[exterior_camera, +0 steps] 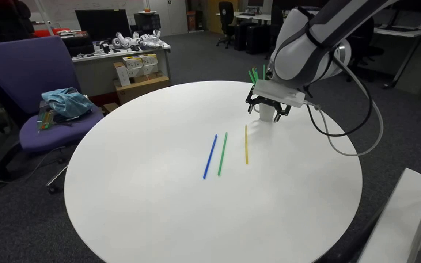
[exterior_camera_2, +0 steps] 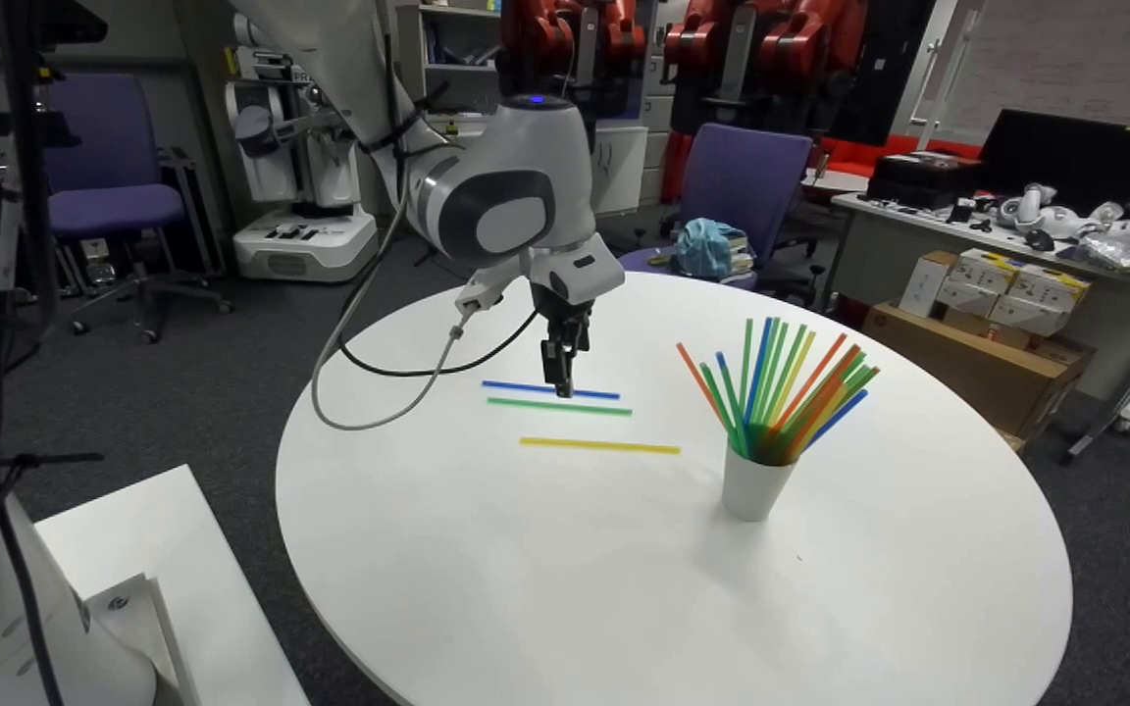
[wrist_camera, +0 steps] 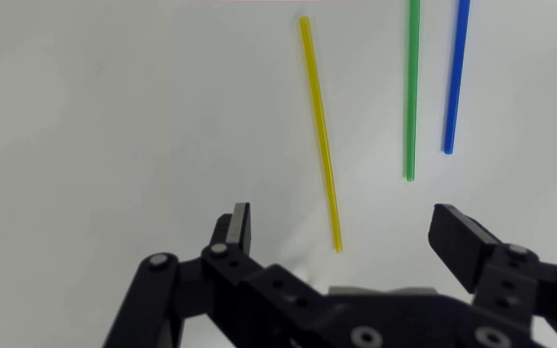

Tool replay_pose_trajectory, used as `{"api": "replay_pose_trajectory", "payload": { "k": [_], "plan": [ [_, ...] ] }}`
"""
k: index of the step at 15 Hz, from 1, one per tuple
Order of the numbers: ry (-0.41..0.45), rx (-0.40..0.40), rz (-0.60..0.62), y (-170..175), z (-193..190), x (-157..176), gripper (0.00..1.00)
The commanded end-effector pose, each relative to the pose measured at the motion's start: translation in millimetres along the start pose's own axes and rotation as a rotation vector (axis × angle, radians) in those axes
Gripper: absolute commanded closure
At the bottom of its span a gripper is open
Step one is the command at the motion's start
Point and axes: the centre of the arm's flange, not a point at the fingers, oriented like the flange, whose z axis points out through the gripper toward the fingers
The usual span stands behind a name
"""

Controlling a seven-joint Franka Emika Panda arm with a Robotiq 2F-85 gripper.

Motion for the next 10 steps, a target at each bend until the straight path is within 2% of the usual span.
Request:
{"api": "replay_pose_trajectory", "payload": {
  "k": [1,10],
  "plan": [
    [0.028,0.01,-0.013,-19.1,20.0,5.6,0.0],
    [0.033,-0.195,-0.109,-44.3,64.6,4.1,0.0]
  ]
}}
